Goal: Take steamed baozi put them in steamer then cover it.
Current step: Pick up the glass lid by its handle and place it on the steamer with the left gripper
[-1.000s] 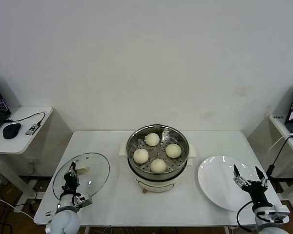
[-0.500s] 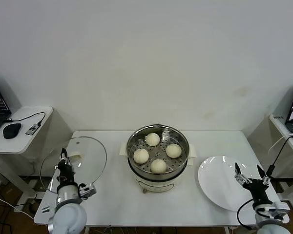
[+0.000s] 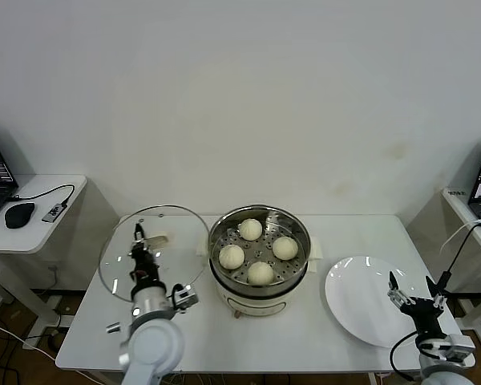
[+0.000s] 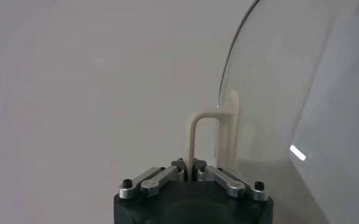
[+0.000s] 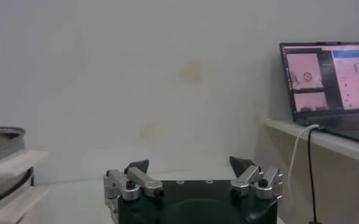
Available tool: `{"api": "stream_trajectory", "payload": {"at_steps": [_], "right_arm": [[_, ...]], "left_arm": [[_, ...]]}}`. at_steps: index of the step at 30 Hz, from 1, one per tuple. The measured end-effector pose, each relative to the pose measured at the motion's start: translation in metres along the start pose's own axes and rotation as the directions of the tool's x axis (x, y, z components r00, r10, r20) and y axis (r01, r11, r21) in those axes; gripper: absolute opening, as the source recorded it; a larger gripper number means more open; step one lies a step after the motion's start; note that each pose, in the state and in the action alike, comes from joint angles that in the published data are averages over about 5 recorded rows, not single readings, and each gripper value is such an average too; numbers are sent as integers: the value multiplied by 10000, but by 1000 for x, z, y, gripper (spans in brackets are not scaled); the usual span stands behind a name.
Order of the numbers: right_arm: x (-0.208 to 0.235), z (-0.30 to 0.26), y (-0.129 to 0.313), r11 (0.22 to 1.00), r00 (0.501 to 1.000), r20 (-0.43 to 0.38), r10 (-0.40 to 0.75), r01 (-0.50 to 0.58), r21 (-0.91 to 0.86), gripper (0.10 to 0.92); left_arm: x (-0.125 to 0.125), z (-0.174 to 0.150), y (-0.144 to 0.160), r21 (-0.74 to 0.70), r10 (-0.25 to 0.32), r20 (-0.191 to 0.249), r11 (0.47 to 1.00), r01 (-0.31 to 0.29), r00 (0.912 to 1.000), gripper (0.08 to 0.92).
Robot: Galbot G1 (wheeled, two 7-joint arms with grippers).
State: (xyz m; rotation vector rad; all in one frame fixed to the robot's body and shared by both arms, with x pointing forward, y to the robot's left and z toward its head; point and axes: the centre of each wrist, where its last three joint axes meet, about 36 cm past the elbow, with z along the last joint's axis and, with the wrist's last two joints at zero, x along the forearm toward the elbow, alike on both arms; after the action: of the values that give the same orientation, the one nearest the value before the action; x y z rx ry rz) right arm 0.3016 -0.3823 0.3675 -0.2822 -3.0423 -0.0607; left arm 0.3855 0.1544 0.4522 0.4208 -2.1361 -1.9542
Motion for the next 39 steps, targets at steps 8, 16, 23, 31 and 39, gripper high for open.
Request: {"api": "stream_trajectory", "payload": {"at_steps": [8, 16, 23, 31, 39], "right_arm": [[-1, 7, -2, 9998, 9998, -131, 178, -178, 45, 823], [-3, 10, -5, 9995, 9993, -194, 311, -310, 70, 823], [-2, 12, -9, 9990, 9987, -275, 431, -428, 121, 823], [-1, 14, -10, 9987, 9983, -316, 495, -491, 121, 823], [-1, 17, -10, 9985, 9979, -349, 538, -533, 156, 823]], "left_arm": [[-9, -47, 7, 319, 207, 410, 9992, -220, 9989, 147], [-15, -92, 14, 380, 290, 1259, 9987, -341, 9916, 147], [-16, -129, 16, 321, 517, 1998, 9977, -592, 9785, 147], [-9, -165, 10, 142, 875, 2678, 9954, -948, 9595, 147], [-2, -183, -4, -202, 1223, 3014, 9923, -1219, 9456, 147]]}}
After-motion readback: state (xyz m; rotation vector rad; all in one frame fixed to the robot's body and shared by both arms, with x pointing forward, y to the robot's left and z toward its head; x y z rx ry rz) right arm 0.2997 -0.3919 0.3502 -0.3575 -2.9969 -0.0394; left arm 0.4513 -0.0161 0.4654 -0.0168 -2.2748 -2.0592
